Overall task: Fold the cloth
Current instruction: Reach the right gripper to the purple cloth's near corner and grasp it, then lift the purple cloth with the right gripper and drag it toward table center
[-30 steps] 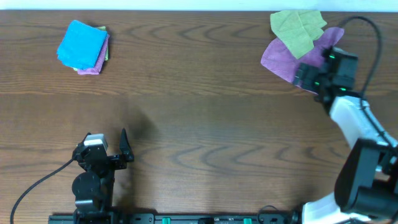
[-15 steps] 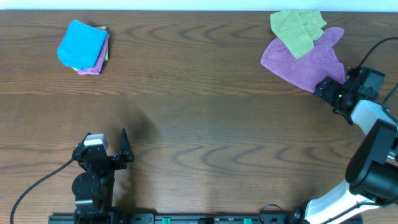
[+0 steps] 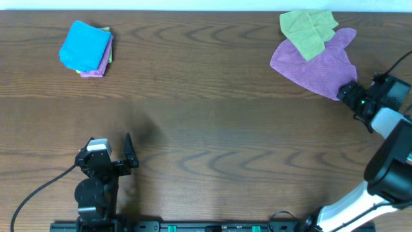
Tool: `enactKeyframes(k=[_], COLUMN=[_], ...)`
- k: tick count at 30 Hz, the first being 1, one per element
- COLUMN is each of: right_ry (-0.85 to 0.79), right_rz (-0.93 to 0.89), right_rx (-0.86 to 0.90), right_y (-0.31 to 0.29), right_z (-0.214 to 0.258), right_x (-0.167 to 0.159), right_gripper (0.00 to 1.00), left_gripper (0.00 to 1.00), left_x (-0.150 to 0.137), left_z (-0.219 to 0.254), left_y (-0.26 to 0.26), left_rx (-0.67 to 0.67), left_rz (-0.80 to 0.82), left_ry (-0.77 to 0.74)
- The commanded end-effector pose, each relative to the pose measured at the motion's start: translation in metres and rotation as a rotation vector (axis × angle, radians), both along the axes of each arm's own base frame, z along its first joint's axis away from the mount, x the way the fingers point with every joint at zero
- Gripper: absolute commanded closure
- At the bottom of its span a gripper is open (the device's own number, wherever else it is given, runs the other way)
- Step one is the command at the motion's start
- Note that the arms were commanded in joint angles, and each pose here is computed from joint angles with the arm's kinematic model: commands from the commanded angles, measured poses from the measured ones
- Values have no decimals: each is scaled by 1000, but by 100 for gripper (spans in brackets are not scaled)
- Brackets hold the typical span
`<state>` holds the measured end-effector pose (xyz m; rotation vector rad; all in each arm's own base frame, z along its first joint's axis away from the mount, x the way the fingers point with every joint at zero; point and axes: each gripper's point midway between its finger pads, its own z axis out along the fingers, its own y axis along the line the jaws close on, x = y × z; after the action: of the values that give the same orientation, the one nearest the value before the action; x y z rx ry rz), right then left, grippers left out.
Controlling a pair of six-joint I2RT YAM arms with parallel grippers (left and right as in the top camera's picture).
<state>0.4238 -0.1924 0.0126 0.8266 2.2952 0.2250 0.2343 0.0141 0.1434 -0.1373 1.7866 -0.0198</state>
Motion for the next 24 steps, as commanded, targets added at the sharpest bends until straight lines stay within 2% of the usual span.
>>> enactKeyframes(k=[1,3,5,8,9,14,18,21,24], right_ry=[-1,-4,-15,-42,-50,-115,-174,-293,-468], right_rz=[-25,-34,-42,-67,-63,52,122,194,287], right_rx=[51,61,66,106,126,249,227,156,70], right_y=[1,1,0,2,4,32,46,64,92], right_z=[-9,-11,-9,-6,-4,19,59,123,213], right_x=[3,4,6,10,12,22,28,34,32], right_gripper=[18,30,53,96,99,99,99,99,99], left_gripper=[5,5,5,5,5,5,5,5,5], left_x=[0,0,0,0,0,0,0,0,0], left_z=[-14,-14,-14,-14,-14,-14,-15,-14,-14], left_y=[3,3,3,3,3,3,3,3,3], left_rx=[8,8,8,8,8,8,8,8,8], left_rz=[15,15,15,15,15,15,15,16,15], left_ry=[33,33,33,33,33,33,33,33,33])
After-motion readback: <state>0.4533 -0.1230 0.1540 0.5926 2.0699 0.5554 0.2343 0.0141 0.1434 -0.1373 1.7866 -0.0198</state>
